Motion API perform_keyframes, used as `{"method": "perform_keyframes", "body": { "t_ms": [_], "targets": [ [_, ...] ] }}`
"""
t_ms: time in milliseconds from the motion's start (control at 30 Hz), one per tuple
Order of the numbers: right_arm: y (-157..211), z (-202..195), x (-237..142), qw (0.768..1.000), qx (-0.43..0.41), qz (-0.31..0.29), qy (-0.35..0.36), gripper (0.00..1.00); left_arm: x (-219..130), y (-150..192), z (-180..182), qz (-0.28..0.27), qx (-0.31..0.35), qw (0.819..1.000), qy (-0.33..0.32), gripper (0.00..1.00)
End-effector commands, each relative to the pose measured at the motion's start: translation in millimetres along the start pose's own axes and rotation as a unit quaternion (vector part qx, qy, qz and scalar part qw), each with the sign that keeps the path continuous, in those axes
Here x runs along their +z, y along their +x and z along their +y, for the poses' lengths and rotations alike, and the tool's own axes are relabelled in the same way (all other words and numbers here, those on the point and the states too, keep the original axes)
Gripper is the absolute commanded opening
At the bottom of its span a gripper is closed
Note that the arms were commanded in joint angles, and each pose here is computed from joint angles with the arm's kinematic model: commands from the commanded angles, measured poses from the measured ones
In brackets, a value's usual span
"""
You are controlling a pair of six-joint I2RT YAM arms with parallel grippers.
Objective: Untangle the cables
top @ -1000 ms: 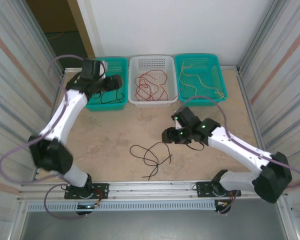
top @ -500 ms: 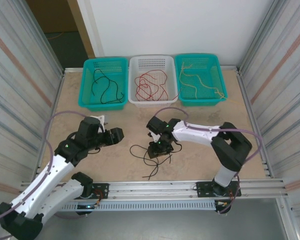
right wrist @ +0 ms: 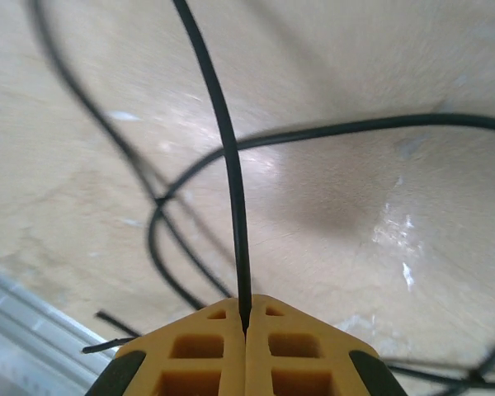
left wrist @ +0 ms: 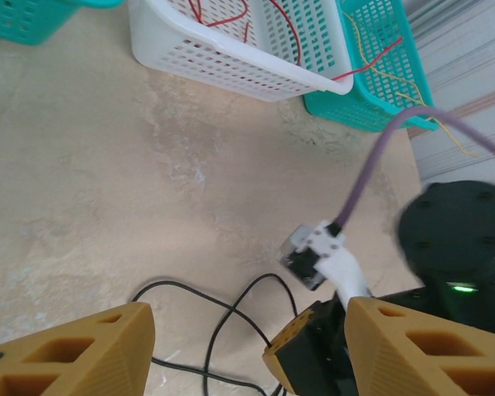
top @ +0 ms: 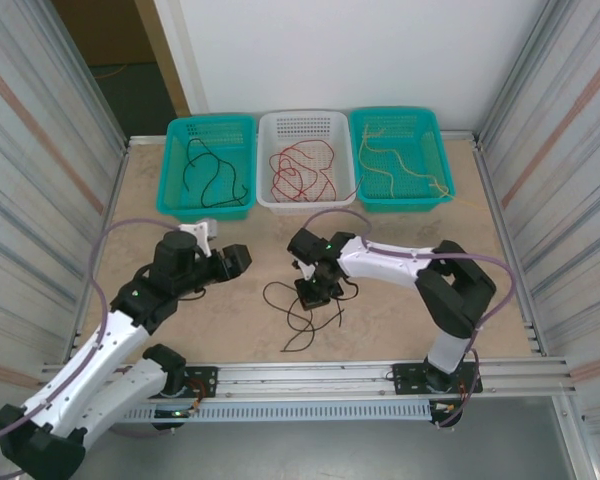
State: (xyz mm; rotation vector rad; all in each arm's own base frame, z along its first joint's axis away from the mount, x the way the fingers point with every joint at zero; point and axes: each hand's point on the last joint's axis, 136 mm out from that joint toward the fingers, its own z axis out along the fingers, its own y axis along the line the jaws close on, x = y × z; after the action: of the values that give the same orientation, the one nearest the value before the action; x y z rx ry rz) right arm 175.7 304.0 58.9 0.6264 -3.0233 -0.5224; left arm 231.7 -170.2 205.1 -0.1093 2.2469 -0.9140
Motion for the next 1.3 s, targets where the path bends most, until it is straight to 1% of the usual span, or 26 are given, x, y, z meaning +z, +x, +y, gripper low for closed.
{"method": "perform_keyframes", "body": {
  "t_ms": [0, 133, 333, 467, 633, 800, 967, 1033, 1067, 1133, 1167, 1233, 1267],
  "targets": [
    [-18, 19, -60, 0.996, -0.024, -0.083, -0.015, 0.0, 7, 0, -21, -0.006, -0.021, 0.997, 0.068, 0.63],
    [-25, 26, -102, 0.99, -0.033, -0.137, -0.016, 0.0, 7, -4, -34, -0.026, -0.039, 0.992, 0.121, 0.64],
    [-35, 43, -158, 0.975, -0.046, -0.214, -0.045, 0.0, 4, -10, -47, -0.041, -0.036, 0.987, 0.153, 0.65],
    [-35, 54, -185, 0.963, -0.055, -0.252, -0.077, 0.0, 5, -11, -40, -0.04, -0.026, 0.992, 0.12, 0.65],
    [-32, 63, -202, 0.953, -0.066, -0.275, -0.109, 0.0, 15, -11, -40, -0.028, -0.017, 0.993, 0.115, 0.63],
    [-31, 70, -208, 0.947, -0.076, -0.285, -0.129, 0.0, 19, -17, -45, -0.029, 0.005, 0.993, 0.113, 0.58],
    [-30, 73, -210, 0.944, -0.08, -0.287, -0.14, 0.0, 22, -23, -50, -0.035, 0.034, 0.992, 0.117, 0.56],
    [-30, 74, -210, 0.943, -0.083, -0.288, -0.142, 0.0, 23, -25, -51, -0.036, 0.039, 0.992, 0.115, 0.53],
    [-30, 74, -209, 0.943, -0.084, -0.289, -0.142, 0.0, 23, -26, -51, -0.036, 0.041, 0.992, 0.111, 0.5],
    [-30, 73, -209, 0.942, -0.084, -0.292, -0.142, 0.0, 25, -27, -50, -0.034, 0.047, 0.993, 0.102, 0.37],
    [-30, 72, -209, 0.942, -0.085, -0.293, -0.141, 0.0, 25, -27, -49, -0.032, 0.05, 0.993, 0.097, 0.33],
    [-29, 71, -210, 0.941, -0.086, -0.295, -0.14, 0.0, 26, -29, -46, -0.031, 0.056, 0.995, 0.083, 0.27],
    [-29, 70, -210, 0.941, -0.085, -0.296, -0.139, 0.0, 26, -30, -43, -0.032, 0.057, 0.995, 0.075, 0.26]
  ]
}}
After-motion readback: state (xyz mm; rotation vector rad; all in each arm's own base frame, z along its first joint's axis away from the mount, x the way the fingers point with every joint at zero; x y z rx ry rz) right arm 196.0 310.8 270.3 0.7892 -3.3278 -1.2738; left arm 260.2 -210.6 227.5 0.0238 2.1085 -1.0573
